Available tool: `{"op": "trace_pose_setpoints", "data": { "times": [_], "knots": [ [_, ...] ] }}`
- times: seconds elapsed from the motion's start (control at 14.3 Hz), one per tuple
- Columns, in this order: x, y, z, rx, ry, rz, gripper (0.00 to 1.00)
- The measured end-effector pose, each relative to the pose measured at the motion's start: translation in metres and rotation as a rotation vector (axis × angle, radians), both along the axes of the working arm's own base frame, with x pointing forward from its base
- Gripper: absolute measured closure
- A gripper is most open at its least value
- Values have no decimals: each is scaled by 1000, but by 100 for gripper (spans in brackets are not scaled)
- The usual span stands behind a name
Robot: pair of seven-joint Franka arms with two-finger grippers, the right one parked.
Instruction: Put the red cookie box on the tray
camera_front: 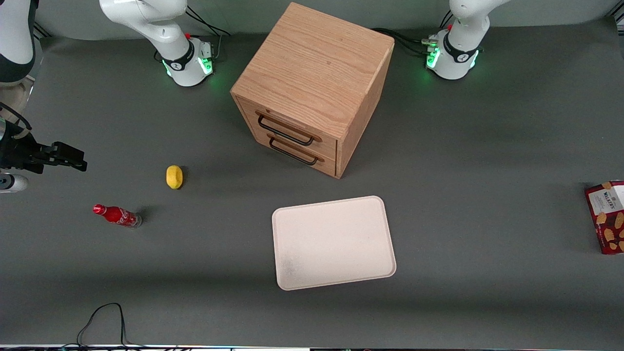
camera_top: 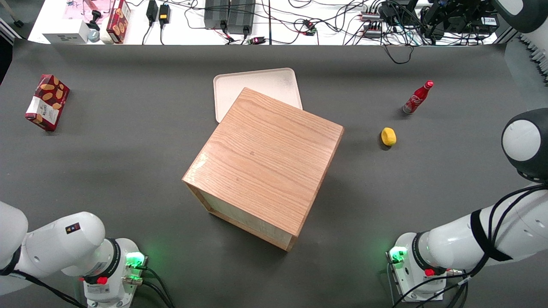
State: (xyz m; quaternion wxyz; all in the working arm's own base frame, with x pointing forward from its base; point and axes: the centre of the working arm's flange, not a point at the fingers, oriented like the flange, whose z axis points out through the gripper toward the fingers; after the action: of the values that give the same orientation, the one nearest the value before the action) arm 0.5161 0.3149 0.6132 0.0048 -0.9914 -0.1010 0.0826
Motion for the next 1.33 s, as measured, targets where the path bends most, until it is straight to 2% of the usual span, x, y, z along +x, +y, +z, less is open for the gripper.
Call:
{"op": "trace_pose_setpoints", "data": {
  "times": [0.28, 0.63, 0.91, 1.05, 1.19, 1.33],
  "knots": [
    [1, 21, -17, -24, 23, -18, 0],
    [-2, 48, -43, -26, 80, -147, 0],
    [3, 58, -57, -28, 76, -173, 0],
    [12, 62, -70, -10, 53, -190, 0],
    [24, 73, -106, 22, 20, -215, 0],
    [33, 88, -157, 21, 16, -221, 0]
  ]
}}
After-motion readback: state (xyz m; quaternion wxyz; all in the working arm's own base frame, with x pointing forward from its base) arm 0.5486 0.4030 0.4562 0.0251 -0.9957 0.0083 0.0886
